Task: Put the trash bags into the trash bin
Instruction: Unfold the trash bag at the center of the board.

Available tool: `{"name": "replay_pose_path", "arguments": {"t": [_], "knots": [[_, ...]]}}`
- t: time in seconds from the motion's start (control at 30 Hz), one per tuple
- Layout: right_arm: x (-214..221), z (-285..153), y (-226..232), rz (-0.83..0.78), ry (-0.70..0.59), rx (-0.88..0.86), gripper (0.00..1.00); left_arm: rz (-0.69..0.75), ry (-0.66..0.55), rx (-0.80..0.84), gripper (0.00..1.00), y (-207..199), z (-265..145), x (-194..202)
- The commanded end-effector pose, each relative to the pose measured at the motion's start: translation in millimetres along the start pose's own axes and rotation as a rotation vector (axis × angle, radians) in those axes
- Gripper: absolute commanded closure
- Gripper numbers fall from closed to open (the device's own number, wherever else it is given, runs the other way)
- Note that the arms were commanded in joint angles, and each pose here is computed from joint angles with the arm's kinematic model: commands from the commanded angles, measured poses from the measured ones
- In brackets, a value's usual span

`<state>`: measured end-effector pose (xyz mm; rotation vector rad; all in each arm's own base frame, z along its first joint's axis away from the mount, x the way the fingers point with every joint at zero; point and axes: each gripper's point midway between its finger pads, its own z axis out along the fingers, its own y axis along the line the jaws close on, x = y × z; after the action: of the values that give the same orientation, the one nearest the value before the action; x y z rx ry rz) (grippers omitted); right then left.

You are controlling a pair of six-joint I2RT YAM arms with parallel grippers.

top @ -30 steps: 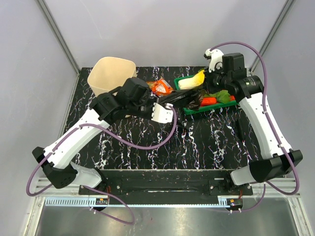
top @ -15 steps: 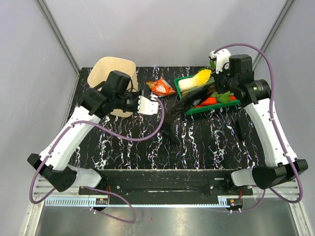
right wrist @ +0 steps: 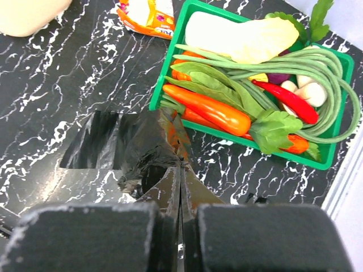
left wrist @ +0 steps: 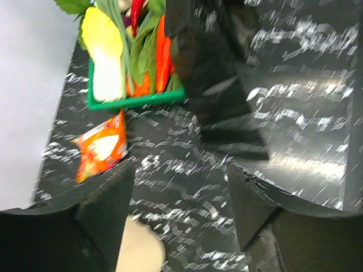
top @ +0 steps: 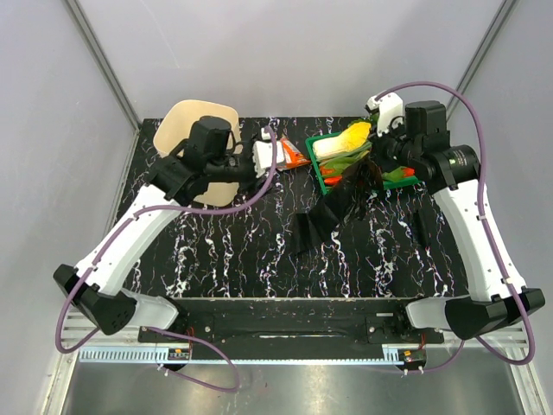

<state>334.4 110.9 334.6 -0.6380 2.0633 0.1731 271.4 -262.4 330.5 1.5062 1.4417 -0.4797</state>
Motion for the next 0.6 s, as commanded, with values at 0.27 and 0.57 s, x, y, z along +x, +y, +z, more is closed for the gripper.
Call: {"name": "replay_pose_path", "arguments": {"t": [0.27, 0.57], "knots": [[-50.2, -13.6, 26.3, 0.196, -0.142, -0.135, 1.00, -0.465, -0.248, -0.083, 0.07, 9.9, 90.6, -90.6], [-55.8, -10.5, 35.1, 0.226, -0.140, -0.192, 1.00, -0.472, -0.182, -0.225, 0.05, 24.4, 124.2, -89.7]]}}
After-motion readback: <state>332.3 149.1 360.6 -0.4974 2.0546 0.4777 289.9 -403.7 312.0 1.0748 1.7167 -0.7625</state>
